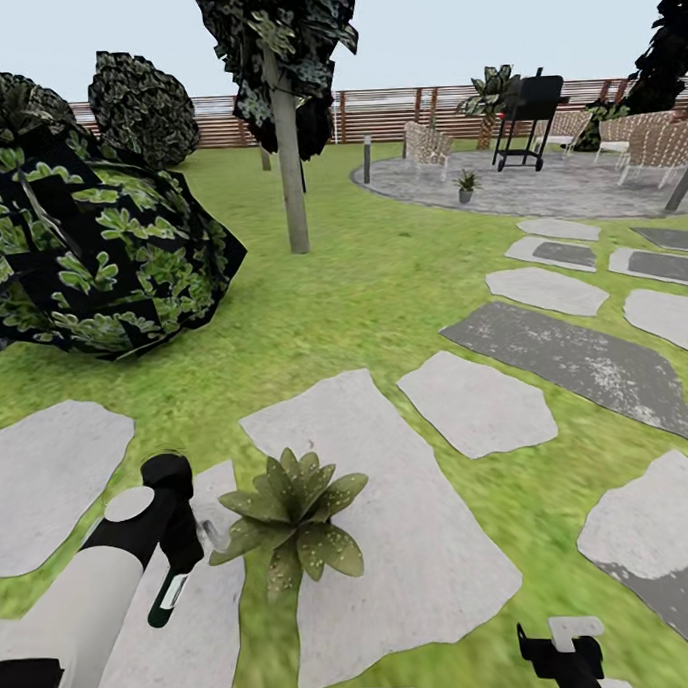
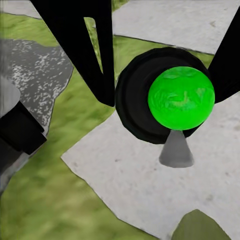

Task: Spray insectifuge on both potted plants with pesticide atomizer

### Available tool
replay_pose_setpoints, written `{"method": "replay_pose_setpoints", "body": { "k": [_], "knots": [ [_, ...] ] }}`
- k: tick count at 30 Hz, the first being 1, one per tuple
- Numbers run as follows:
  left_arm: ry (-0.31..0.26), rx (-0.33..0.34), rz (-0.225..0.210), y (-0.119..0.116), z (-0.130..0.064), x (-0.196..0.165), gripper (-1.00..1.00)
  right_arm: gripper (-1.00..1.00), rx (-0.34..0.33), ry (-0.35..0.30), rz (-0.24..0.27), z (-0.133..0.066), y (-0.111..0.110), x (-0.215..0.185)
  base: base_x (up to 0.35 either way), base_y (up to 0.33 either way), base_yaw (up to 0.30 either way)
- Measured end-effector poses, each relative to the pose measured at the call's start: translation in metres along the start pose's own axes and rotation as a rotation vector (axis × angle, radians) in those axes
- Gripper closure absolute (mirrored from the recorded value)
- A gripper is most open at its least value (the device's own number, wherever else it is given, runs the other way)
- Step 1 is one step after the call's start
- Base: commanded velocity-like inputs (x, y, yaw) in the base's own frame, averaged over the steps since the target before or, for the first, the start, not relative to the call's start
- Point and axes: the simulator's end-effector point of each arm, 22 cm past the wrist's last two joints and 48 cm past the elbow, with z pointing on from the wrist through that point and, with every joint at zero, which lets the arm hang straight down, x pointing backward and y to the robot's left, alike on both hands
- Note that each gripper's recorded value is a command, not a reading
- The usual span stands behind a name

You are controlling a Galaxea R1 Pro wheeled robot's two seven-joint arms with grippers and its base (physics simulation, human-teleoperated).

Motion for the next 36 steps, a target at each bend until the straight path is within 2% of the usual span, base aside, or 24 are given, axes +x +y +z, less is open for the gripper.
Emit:
{"method": "replay_pose_setpoints", "body": {
  "k": [6,13,18,29,36],
  "knots": [
    [-0.045,0.049,-0.005,-0.0132,0.0060,-0.0069,1.00,-1.00,0.001,0.000,-0.001,0.0001,-0.0008,0.0000,0.000,0.000,0.000],
    [-0.044,0.048,-0.002,-0.0129,0.0060,-0.0070,1.00,-1.00,0.001,0.000,-0.001,0.0002,-0.0008,0.0002,-0.104,0.003,0.000],
    [-0.047,0.051,-0.005,-0.0139,0.0060,-0.0079,1.00,-1.00,0.000,0.000,-0.001,0.0001,-0.0006,0.0002,-0.198,0.200,-0.028],
    [-0.046,0.050,-0.005,-0.0142,0.0061,-0.0080,1.00,-1.00,-0.001,0.000,-0.001,-0.0001,0.0004,-0.0001,-0.008,0.040,-0.259],
    [-0.043,0.048,-0.006,-0.0131,0.0060,-0.0067,1.00,-1.00,-0.002,0.000,-0.001,-0.0001,0.0006,0.0001,-0.022,0.264,-0.274]
  ]
}}
